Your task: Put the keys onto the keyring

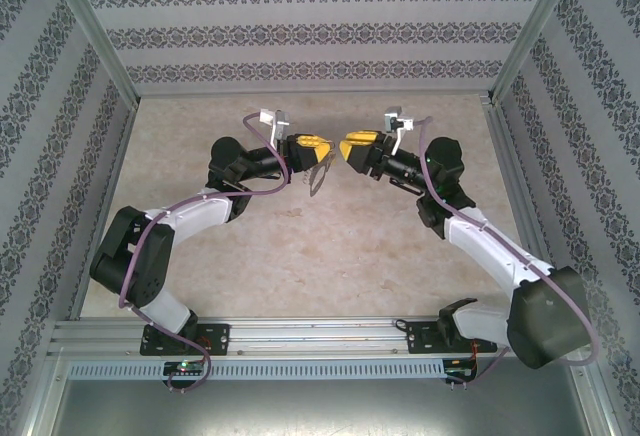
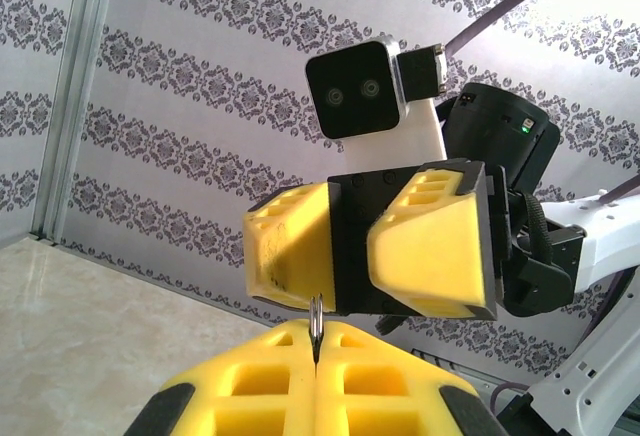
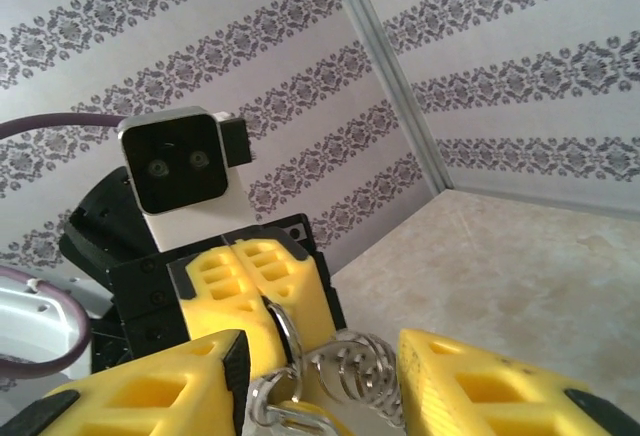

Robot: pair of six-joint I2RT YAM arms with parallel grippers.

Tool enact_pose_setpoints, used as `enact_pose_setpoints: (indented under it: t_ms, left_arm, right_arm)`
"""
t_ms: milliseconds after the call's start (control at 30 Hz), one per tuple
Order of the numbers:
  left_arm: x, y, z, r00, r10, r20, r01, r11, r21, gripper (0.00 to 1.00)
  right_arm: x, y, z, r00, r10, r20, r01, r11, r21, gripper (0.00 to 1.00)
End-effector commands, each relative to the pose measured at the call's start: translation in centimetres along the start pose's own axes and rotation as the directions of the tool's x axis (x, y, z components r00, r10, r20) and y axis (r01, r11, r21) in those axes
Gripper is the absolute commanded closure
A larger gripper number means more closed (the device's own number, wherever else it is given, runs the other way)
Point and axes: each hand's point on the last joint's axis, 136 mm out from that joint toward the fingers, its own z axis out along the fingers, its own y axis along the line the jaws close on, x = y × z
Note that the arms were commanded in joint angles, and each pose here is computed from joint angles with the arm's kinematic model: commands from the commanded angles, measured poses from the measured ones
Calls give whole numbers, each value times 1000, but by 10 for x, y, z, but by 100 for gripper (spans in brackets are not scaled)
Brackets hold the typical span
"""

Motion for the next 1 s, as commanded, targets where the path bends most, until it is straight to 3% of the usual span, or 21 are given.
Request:
enact_pose_setpoints:
  t_ms: [0, 233, 600, 800, 967]
  left_arm:
    - [-12, -13, 4, 998, 46, 41, -48, 998, 45, 100]
    - [-11, -14, 4, 998, 43, 40, -45, 998, 46, 100]
    - [-11, -14, 5, 998, 42, 39, -44, 998, 48, 100]
    - [-10, -16, 6, 999, 41, 35, -43, 998, 52, 100]
    - [-9, -16, 6, 999, 39, 31, -41, 998, 55, 100]
  right_arm:
    - [-14, 21, 7, 999, -38, 21, 40, 995, -86, 58]
    - [-11, 22, 13, 999, -45, 14, 47, 993, -111, 69]
    - [0, 17, 15, 1000, -24, -15, 22, 993, -120, 71]
    - [1, 17, 16, 999, -28, -16, 26, 992, -123, 85]
    - [1, 19, 17, 999, -30, -26, 26, 990, -142, 92]
